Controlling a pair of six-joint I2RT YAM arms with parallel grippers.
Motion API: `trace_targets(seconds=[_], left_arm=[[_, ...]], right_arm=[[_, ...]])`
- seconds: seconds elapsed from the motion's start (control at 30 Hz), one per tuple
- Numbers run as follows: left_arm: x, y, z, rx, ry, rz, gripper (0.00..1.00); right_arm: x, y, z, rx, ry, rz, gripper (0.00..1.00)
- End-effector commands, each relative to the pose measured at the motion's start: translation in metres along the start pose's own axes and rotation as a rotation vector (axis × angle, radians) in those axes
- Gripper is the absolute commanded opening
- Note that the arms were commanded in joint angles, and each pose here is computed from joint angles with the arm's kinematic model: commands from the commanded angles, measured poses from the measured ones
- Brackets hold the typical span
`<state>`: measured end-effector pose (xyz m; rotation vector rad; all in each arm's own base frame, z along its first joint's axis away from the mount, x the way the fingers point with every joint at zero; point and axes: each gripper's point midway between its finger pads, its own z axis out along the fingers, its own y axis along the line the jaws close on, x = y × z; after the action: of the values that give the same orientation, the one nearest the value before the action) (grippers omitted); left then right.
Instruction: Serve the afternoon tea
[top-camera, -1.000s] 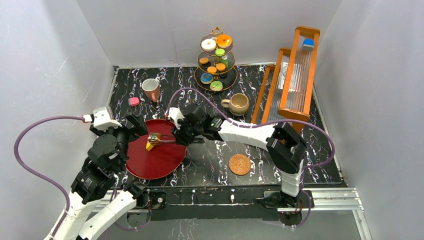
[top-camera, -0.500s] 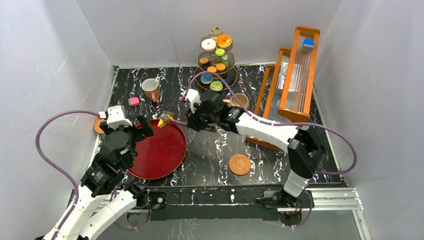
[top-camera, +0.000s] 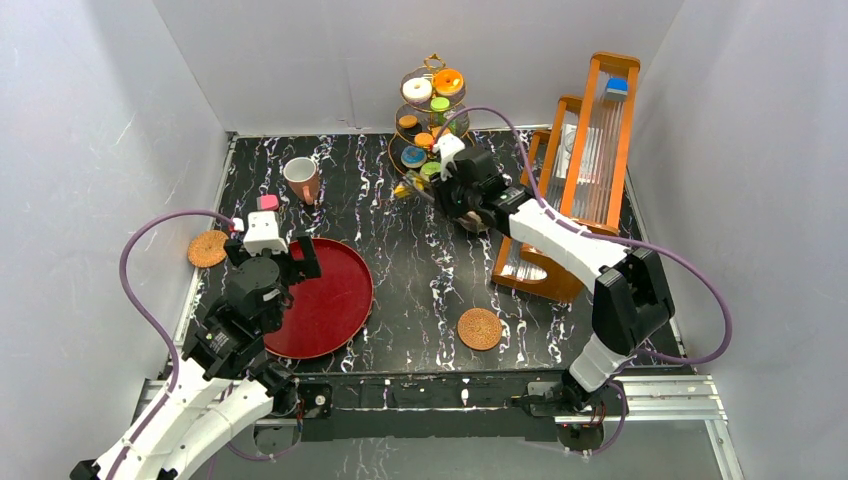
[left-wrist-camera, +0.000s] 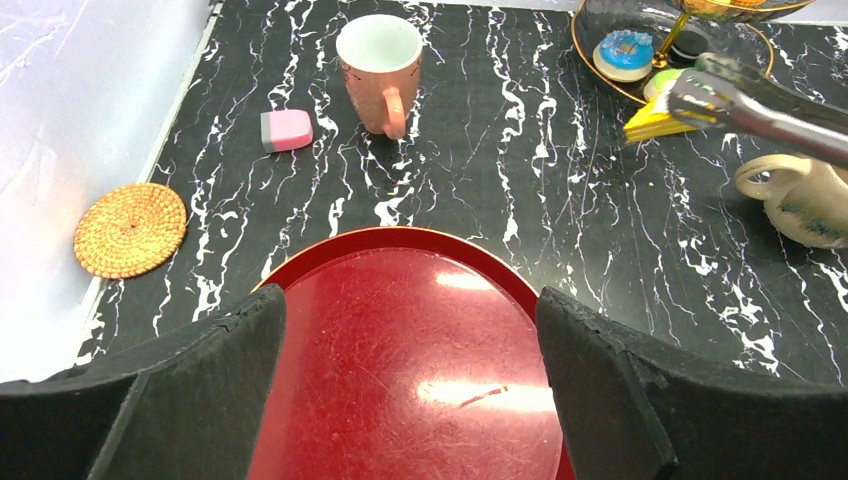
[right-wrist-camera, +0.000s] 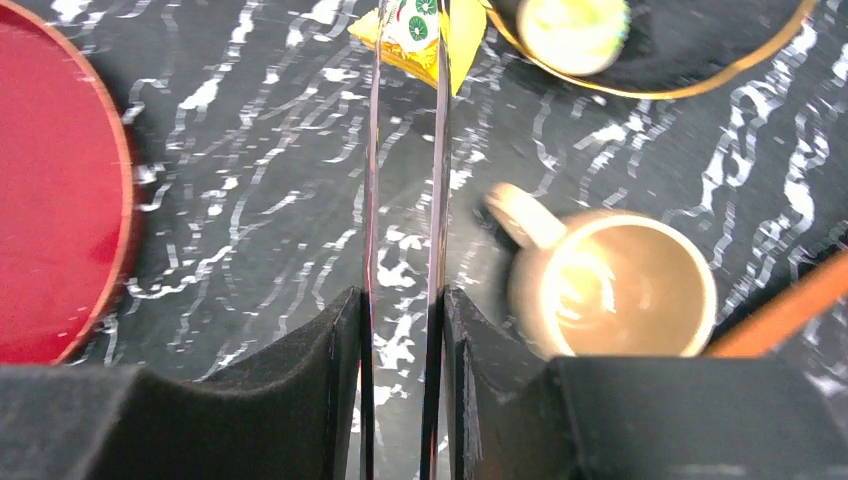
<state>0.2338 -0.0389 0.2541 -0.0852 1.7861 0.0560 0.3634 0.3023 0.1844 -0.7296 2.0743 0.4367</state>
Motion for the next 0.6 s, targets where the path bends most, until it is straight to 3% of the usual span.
trace_targets(seconds=[0.0, 0.27, 0.57], left_arm=[[-0.007, -0.003, 0.000, 0.018, -0.030, -0.003, 0.91], [-0.008, 0.001, -0.005, 0.021, -0.051, -0.007, 0.92], [-0.008, 0.002, -0.006, 0.023, -0.056, -0.010, 0.92]], right_arm=[[-0.040, -0.049, -0.018, 0.141, -0.096, 0.048, 0.39], [-0.032, -0.107, -0.013, 0.256, -0.075, 0.157, 0.38], [-0.027, -0.136, -0.002, 0.298, -0.089, 0.236, 0.38]])
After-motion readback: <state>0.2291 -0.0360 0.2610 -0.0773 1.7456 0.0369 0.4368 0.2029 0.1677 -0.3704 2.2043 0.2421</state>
